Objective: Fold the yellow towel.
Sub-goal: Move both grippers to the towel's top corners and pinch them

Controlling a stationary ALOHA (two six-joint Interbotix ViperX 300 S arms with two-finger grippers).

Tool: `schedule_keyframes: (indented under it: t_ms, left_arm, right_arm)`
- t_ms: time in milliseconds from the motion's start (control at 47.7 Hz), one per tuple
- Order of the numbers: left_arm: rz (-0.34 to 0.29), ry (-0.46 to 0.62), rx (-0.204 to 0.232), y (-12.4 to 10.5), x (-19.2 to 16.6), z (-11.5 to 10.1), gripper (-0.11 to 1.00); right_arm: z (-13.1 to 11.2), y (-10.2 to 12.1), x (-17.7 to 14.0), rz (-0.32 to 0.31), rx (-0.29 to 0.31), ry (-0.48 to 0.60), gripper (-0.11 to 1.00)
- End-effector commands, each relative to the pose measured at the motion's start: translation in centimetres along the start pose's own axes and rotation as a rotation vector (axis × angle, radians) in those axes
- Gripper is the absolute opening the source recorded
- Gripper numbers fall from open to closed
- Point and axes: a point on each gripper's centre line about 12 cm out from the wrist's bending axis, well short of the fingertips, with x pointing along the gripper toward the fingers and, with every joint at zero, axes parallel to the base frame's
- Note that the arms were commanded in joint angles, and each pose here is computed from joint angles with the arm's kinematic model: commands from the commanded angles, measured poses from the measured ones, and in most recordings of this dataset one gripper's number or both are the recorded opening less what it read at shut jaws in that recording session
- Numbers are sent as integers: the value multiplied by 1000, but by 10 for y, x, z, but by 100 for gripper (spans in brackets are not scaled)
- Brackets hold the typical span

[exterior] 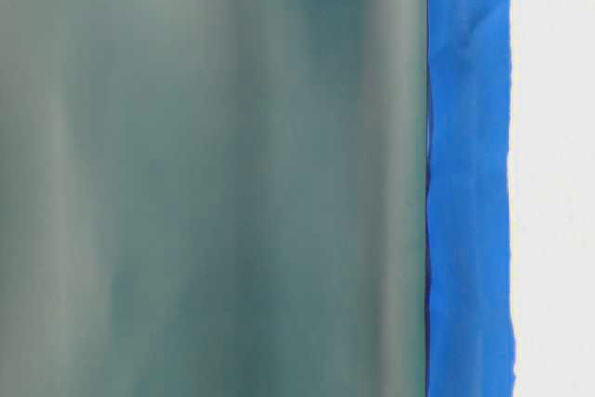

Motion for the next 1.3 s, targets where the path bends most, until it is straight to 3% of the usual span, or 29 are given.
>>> schedule_keyframes:
  t_ms: [0, 147, 293, 587, 670, 733, 880, 943, 984, 1152, 1278]
  left_arm:
    - [18, 23, -27, 3, 3, 1, 0]
    - [18, 37, -21, 3, 4, -2, 0]
    - [55, 93, 20, 11, 11, -15, 0]
    - [166, 248, 7, 37, 26, -57, 1]
    - [192, 271, 5, 44, 30, -68, 12]
    - [213, 288, 2, 49, 32, -77, 27]
    - [262, 361, 18, 65, 37, -103, 71]
    - [291, 391, 14, 73, 38, -114, 83]
    - [311, 408, 8, 79, 38, -121, 84]
    - [373, 454, -5, 97, 41, -148, 80]
    - [395, 498, -16, 106, 43, -167, 80]
  right_arm:
    - [8, 0, 5, 0, 6, -11, 0]
    - [4, -5, 10, -29, 26, 44, 0]
    - [-10, -20, 15, -100, 49, 117, 0]
    - [-50, -57, 26, -272, 118, 271, 0]
    - [-62, -65, 30, -306, 133, 327, 1]
    - [-74, -73, 32, -334, 146, 375, 10]
    - [-99, -91, 35, -411, 186, 461, 53]
    - [-112, -100, 35, -445, 201, 497, 70]
    - [-119, -105, 34, -463, 206, 517, 75]
    - [-144, -117, 33, -513, 230, 579, 66]
    - [-164, -124, 30, -549, 253, 631, 66]
